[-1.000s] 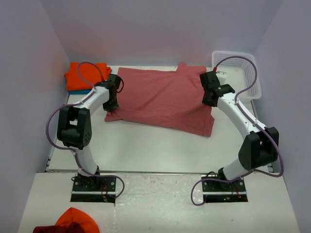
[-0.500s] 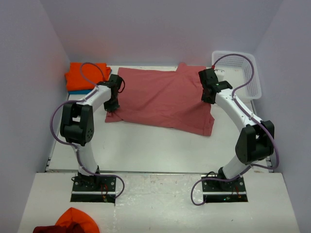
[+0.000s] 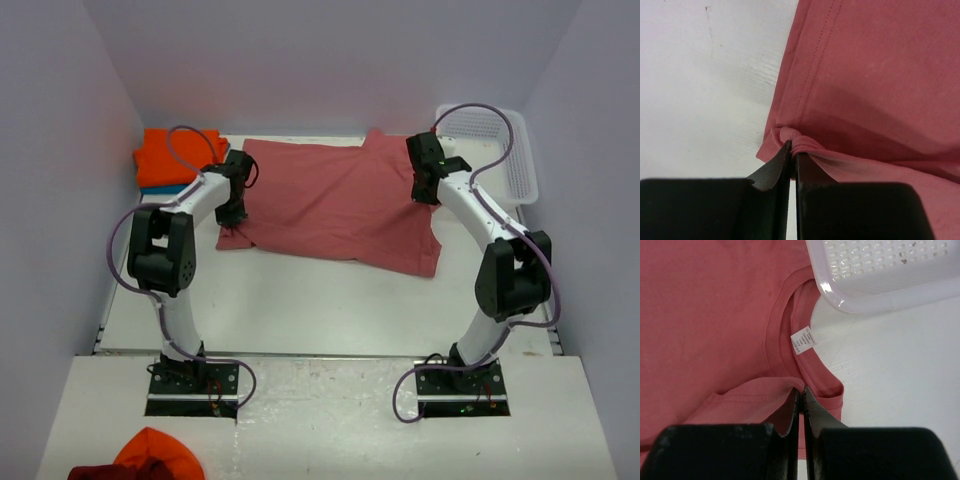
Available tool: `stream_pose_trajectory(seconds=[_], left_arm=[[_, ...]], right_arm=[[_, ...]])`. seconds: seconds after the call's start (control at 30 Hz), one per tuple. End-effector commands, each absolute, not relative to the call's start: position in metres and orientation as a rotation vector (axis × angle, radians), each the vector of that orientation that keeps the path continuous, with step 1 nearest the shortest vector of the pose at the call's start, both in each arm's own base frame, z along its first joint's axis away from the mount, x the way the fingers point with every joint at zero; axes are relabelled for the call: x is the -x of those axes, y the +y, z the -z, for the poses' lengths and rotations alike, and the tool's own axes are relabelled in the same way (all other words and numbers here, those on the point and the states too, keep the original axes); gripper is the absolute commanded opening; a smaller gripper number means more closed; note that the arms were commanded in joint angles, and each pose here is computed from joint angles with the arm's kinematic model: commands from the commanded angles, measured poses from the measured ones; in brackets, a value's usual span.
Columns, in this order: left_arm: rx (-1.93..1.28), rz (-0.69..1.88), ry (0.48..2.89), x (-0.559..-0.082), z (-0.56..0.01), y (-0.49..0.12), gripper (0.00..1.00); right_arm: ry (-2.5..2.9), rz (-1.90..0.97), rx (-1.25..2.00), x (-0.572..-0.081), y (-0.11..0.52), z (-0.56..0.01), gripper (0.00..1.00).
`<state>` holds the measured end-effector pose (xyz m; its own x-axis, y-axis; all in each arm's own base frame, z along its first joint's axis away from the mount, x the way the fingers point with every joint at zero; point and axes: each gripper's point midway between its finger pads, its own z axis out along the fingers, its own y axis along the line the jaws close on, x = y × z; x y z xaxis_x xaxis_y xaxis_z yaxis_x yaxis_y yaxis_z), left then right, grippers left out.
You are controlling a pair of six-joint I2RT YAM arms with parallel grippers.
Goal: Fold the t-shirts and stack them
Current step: Fold the flattened tshirt in 1/3 of the way
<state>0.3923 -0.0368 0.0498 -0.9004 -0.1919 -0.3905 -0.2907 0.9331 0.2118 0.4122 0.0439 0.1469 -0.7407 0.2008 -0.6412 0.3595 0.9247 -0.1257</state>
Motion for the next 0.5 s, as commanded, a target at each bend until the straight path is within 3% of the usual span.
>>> stream_pose_trajectory(seconds=[0.0,0.23,0.3,0.33,0.37,0.4,0.43,0.47], left_arm=[[0.332,-0.405,2.679,-0.406,-0.064,-0.035,0.05],[0.334,-0.374,2.648,-0.422,-0.070,-0.040,0.17],[0.345,-0.388,2.618,-0.430,-0.078,-0.038,0.27],[0.352,-0.394,2.609,-0.432,-0.081,-0.037,0.34],[0.363,-0.416,2.605,-0.432,-0.088,-0.035,0.46],[0.391,-0.468,2.583,-0.429,-0.095,-0.030,0.52],[0.407,-0.495,2.561,-0.428,-0.102,-0.025,0.55],[0.438,-0.520,2.510,-0.423,-0.117,-0.023,0.61]], right_arm=[[2.372,0.298,-0.386,-0.433,0.043,-0.162,0.00],[2.364,0.295,-0.364,-0.462,0.041,-0.164,0.00],[2.363,0.262,-0.339,-0.474,0.043,-0.168,0.05],[2.381,0.268,-0.336,-0.477,0.043,-0.161,0.12],[2.384,0.262,-0.332,-0.477,0.044,-0.162,0.36],[2.369,0.236,-0.327,-0.477,0.047,-0.170,0.65],[2.347,0.232,-0.332,-0.476,0.046,-0.176,0.75],[2.312,0.213,-0.335,-0.476,0.046,-0.186,0.78]])
